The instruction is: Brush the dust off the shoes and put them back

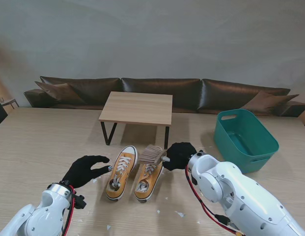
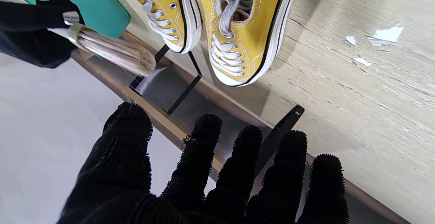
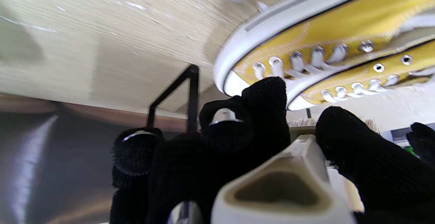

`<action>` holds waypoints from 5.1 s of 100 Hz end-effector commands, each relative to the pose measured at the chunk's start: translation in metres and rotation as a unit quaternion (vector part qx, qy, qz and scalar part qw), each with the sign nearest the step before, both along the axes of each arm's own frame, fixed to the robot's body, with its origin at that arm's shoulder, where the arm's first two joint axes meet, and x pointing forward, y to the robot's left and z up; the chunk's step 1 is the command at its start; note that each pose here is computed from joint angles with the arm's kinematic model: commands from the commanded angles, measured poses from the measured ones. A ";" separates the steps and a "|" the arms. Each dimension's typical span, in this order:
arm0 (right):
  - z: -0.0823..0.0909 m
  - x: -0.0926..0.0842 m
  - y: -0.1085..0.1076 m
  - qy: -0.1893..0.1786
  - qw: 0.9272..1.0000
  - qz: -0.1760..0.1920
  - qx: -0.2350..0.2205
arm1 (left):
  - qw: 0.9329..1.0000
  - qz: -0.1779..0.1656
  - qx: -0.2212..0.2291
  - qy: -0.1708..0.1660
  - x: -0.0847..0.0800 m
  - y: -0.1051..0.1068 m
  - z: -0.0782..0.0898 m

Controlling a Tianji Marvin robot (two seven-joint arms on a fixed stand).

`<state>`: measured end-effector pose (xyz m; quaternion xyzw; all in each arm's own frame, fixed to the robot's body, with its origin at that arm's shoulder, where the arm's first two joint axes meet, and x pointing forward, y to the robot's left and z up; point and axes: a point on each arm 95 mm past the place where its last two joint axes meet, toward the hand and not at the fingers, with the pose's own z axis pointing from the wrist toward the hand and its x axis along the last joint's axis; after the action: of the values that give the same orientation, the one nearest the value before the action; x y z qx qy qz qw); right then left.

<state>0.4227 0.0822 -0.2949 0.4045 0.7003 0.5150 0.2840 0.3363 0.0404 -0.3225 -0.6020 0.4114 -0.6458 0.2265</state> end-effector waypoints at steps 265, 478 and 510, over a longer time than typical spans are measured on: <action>-0.027 0.040 0.094 0.029 0.998 0.034 -0.053 | 1.000 -0.008 0.002 0.016 -0.002 -0.006 0.000; -0.038 -0.010 -0.085 0.037 0.987 -0.147 0.047 | 0.999 -0.017 0.013 0.034 0.003 -0.011 -0.003; -0.055 0.004 -0.091 0.033 0.980 -0.195 0.012 | 0.999 -0.019 0.013 0.040 0.003 -0.013 -0.004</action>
<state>0.4249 -0.0097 -0.3467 0.5499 0.6101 0.4505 0.3498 0.3408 0.0292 -0.3242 -0.6111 0.4349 -0.6258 0.2138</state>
